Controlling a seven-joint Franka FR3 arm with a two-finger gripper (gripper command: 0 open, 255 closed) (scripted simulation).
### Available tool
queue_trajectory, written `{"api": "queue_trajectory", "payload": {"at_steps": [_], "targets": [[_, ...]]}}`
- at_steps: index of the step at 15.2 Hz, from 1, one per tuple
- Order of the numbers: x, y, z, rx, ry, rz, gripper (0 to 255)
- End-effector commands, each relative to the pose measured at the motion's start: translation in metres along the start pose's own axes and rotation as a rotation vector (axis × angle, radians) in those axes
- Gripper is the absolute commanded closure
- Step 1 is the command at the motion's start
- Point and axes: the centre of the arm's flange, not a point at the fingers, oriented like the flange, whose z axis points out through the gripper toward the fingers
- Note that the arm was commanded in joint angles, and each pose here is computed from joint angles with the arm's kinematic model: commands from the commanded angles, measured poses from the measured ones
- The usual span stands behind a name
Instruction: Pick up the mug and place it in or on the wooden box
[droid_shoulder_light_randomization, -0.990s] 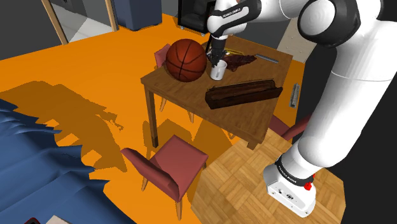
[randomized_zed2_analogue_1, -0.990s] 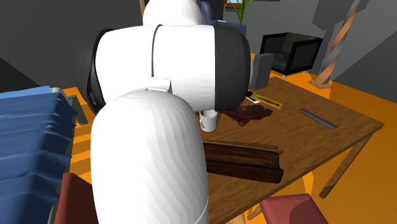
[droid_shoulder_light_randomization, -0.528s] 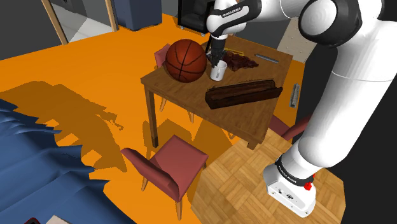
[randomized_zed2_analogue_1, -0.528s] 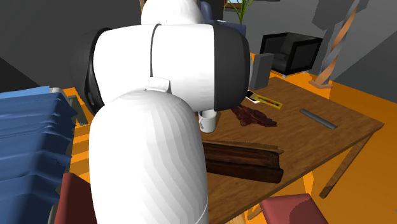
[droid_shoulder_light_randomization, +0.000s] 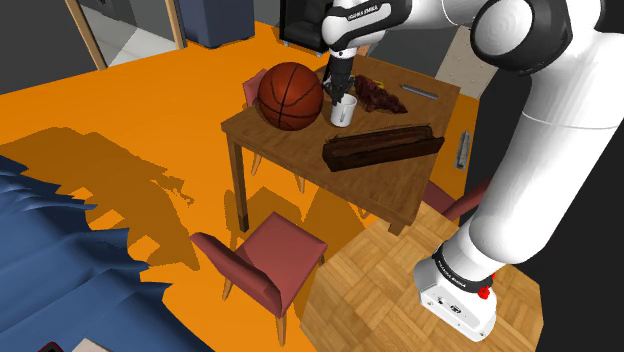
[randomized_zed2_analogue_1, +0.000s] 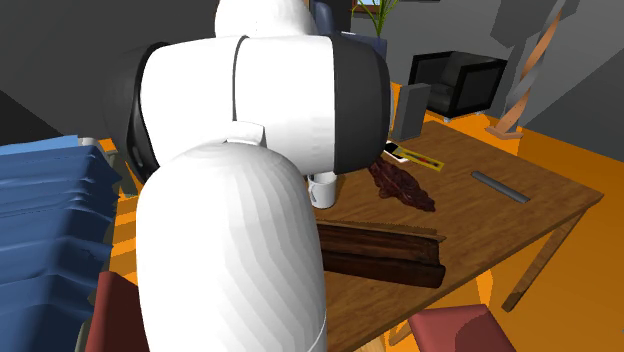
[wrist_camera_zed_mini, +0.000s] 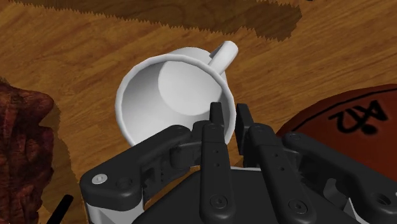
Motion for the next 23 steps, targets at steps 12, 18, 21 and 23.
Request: {"api": "queue_trajectory", "payload": {"at_steps": [12,18,21,23], "targets": [[-0.002,0.005,-0.068,0.0,-0.002,-0.001,255],[-0.002,0.008,-0.099,0.0,-0.002,-0.001,255],[-0.003,0.009,-0.115,0.0,-0.002,-0.001,255],[-0.016,0.013,-0.118,0.0,-0.002,-0.001,255]]}}
